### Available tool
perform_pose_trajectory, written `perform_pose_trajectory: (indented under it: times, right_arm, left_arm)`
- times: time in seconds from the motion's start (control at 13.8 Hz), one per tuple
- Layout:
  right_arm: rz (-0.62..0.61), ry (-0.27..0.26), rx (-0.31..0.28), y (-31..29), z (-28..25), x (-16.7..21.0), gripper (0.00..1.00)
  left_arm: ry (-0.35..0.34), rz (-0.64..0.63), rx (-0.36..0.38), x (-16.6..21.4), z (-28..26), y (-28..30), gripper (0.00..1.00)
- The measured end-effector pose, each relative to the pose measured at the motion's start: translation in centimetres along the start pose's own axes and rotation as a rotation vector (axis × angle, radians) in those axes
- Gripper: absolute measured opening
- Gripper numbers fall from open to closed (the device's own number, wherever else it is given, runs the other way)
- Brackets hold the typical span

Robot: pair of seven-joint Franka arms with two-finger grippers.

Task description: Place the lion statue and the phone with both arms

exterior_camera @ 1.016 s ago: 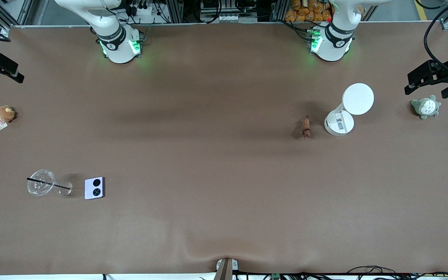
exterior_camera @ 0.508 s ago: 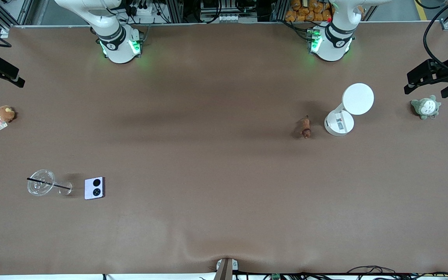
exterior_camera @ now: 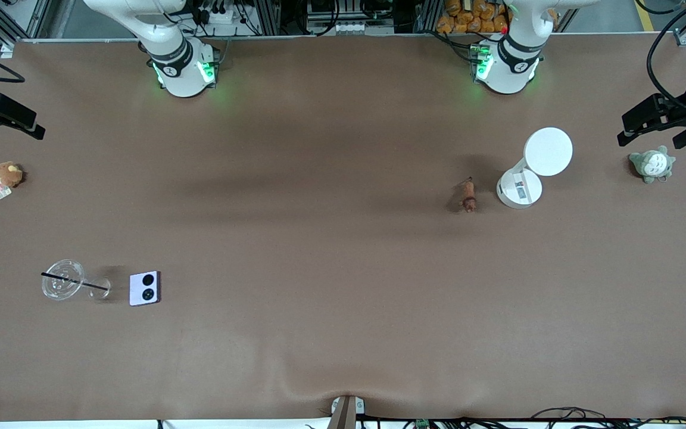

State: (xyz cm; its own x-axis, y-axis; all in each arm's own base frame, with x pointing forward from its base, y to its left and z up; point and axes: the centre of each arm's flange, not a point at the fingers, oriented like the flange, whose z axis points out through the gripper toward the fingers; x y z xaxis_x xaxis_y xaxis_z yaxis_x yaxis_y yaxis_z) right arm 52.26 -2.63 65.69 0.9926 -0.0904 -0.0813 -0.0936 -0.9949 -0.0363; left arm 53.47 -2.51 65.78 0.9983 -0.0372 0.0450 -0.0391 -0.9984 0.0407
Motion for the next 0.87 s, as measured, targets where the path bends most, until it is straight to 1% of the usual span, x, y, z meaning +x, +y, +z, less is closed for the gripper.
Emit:
perform_pose_trajectory:
  times: [0.36, 0.51, 0.87]
  right_arm:
    - [0.000, -0.028, -0.001, 0.00, 1.07, 0.03, 1.00]
    - [0.000, -0.027, -0.001, -0.02, 1.08, 0.05, 1.00]
    - [-0.006, -0.016, -0.001, -0.35, 0.99, 0.15, 1.00]
  left_arm:
    - [-0.001, -0.001, 0.009, 0.00, 0.04, -0.14, 1.00]
    - [-0.002, 0.003, 0.050, 0.00, 0.07, -0.41, 1.00]
    - [-0.002, 0.011, 0.059, 0.00, 0.09, -0.05, 1.00]
